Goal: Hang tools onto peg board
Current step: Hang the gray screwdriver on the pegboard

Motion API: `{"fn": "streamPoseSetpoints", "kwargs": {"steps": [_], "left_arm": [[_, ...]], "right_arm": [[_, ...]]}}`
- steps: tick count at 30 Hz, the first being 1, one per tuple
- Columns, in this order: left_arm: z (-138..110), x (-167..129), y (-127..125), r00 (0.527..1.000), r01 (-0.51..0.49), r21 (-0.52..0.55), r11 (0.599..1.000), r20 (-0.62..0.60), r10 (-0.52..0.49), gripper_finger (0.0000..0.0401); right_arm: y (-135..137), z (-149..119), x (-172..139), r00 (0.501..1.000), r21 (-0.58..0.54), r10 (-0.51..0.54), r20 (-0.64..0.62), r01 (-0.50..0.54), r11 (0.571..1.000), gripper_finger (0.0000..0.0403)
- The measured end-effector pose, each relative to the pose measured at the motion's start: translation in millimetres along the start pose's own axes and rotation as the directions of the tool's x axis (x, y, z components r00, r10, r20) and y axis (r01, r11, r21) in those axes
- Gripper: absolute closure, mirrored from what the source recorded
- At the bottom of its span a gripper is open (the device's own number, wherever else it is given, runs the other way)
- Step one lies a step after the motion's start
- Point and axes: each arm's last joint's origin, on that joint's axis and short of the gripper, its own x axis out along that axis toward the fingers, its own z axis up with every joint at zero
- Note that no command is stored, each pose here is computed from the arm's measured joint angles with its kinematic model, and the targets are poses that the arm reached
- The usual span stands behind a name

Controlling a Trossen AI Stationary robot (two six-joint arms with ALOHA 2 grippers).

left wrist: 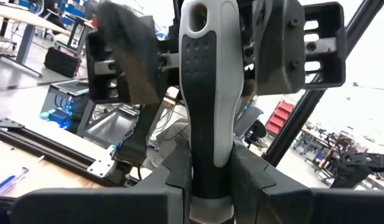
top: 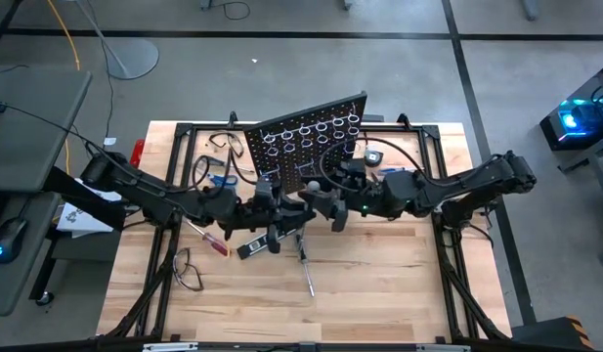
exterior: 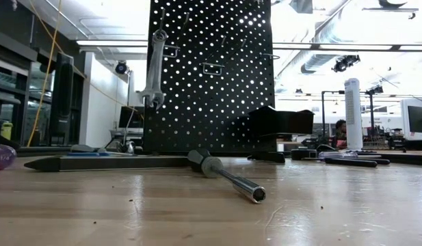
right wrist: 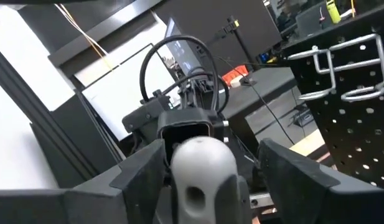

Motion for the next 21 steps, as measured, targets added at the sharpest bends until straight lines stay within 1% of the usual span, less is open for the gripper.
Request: {"fn": "streamPoseSetpoints", "kwargs": {"steps": [3,5,8,14,15,17,20,21], "left_arm": [[0.7,0.0,0.1,1.000,-0.009,-0.002,1.000,0.011,0.009,0.0345],[1.2,-0.1,0.3,1.000,-0.020,-0.003,1.000,0.018,0.020,0.0345],[1.8,0.0,0.3,0.999,-0.025,-0.009,1.000,0.028,0.025,0.0345],[3.0,0.4,0.9,0.999,-0.019,-0.032,0.999,0.035,0.020,0.0343],[3.0,0.3,0.9,0.999,-0.019,-0.044,0.999,0.034,0.020,0.0332],[2.8,0.0,0.9,0.999,-0.019,-0.063,0.998,0.025,0.021,0.0295],[5.3,-6.0,1.2,0.999,-0.037,-0.071,0.997,-0.028,0.035,0.0232],[6.5,-9.9,0.5,0.998,-0.038,-0.067,0.997,-0.060,0.034,0.0216]], "right_arm": [[-0.3,-1.2,0.2,1.000,0.005,-0.003,-0.008,0.004,1.000,0.0189],[-0.6,-2.0,0.1,1.000,0.020,-0.004,-0.018,0.004,1.000,0.0226],[-0.5,-2.4,0.0,1.000,0.032,0.005,-0.027,-0.004,0.999,0.0293],[0.6,-0.7,0.0,1.000,0.045,0.021,-0.015,-0.020,0.999,0.0294],[0.9,-0.7,0.1,0.999,0.047,0.028,-0.017,-0.028,0.999,0.0294],[2.5,-0.1,-2.6,0.999,0.047,0.037,-0.034,-0.036,0.998,0.0294],[8.7,9.9,-14.8,0.997,-0.001,0.016,-0.076,-0.016,1.000,0.0294],[11.2,16.1,-21.3,0.997,-0.025,-0.008,-0.079,0.006,1.000,0.0294]]}}
